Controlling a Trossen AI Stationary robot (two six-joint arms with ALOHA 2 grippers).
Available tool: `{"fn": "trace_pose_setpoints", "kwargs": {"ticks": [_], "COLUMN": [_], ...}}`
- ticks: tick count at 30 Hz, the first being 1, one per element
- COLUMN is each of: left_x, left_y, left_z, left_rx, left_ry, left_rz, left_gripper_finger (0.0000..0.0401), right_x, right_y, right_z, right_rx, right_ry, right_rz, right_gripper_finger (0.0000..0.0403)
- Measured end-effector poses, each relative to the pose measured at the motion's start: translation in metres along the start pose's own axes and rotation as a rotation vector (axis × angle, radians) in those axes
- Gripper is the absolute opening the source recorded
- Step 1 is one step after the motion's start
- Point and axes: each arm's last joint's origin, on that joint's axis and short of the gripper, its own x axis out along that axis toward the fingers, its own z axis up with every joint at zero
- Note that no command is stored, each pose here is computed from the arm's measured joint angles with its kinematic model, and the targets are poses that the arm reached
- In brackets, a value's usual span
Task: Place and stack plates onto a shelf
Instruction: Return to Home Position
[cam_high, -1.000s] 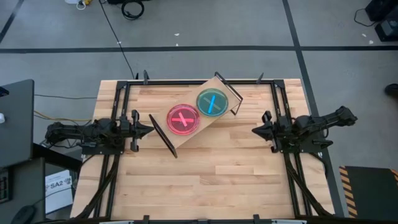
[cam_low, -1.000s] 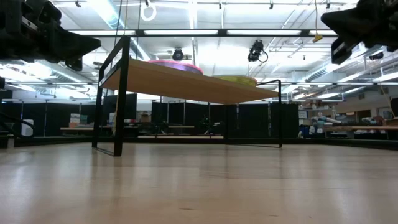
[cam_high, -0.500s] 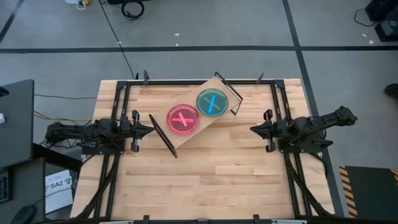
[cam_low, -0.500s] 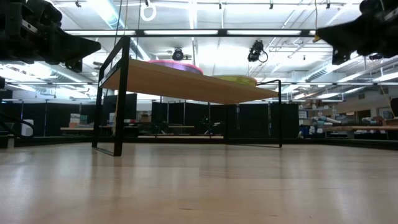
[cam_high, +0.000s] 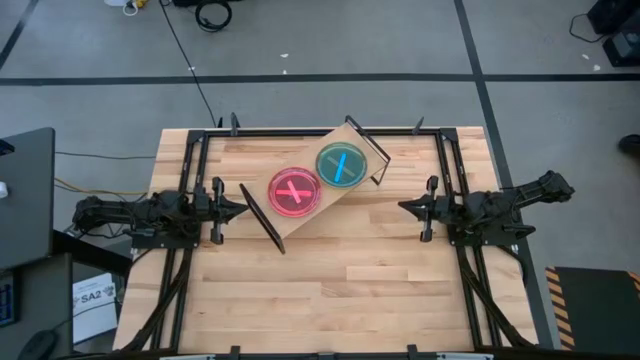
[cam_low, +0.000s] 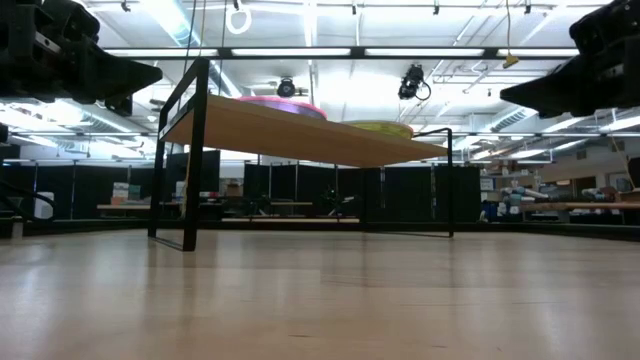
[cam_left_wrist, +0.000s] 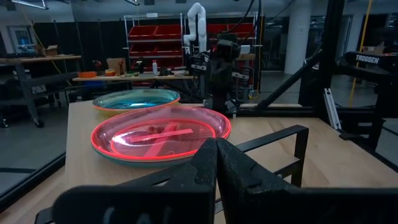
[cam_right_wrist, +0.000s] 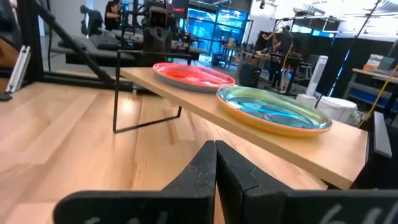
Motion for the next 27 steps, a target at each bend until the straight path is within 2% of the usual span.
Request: {"fn": "trace_pose_setpoints", "kwargs": {"ticks": [9, 17, 22, 27], "left_x": [0.0, 0.0, 0.0, 0.0], "left_y": [0.0, 0.0, 0.0, 0.0], "left_z": [-0.001, -0.001, -0.001, -0.001], "left_rx": [0.001, 0.001, 0.0, -0.002], "left_ry": [0.007, 0.01, 0.013, 0.013], "left_rz": [0.0, -0.001, -0.001, -0.001], "left_gripper_finger": [0.0011, 0.0011, 0.0011, 0.0011], "right_x": [0.001, 0.005, 0.007, 0.008], "right_y": [0.0, -0.013, -0.018, -0.02], "right_z": [0.001, 0.004, -0.002, -0.008], "right_rx": [0.006, -0.088, -0.081, 0.019], "right_ry": [-0.019, -0.067, -0.013, 0.042], "right_rz": [0.047, -0.001, 0.016, -0.004], "right_gripper_finger": [0.0011, 0.0011, 0.0011, 0.0011]}}
